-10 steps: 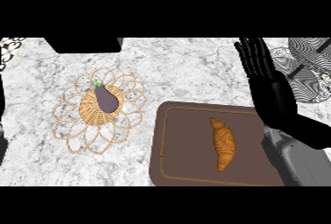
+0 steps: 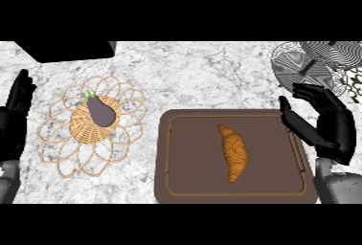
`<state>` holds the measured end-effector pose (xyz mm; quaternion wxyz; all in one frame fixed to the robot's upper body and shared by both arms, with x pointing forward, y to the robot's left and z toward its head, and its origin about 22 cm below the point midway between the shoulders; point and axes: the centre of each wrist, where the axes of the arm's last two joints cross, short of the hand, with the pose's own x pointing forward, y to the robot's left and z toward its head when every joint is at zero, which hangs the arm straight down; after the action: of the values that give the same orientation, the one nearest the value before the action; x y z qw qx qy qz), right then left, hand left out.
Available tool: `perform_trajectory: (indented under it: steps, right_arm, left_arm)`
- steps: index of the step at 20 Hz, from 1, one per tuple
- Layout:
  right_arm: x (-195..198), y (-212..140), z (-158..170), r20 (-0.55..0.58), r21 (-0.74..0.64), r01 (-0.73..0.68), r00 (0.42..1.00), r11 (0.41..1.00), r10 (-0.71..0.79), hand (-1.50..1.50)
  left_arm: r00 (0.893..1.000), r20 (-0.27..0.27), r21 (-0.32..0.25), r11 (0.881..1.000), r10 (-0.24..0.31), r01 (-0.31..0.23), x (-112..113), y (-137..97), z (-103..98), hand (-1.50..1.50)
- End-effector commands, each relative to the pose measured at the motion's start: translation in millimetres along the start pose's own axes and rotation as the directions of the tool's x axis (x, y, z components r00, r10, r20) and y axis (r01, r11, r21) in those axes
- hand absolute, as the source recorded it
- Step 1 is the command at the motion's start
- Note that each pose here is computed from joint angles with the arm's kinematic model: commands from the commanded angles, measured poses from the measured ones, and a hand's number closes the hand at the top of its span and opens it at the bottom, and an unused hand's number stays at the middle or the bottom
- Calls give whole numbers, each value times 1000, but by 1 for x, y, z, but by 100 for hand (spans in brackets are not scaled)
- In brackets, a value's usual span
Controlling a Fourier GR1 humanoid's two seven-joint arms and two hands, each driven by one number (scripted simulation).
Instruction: Pick the croissant from the tray and place it in the tiered basket
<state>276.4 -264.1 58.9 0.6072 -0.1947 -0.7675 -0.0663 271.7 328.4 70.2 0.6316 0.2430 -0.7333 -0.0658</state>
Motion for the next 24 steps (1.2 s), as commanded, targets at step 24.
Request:
perform_trajectory:
  steps: [24]
  right_arm:
    - [106, -27, 68, -541, 264, -683, 479, 681, 691, -150]
  left_arm:
    - [995, -97, -164, 986, -2, -13, -18, -46, 7, 0]
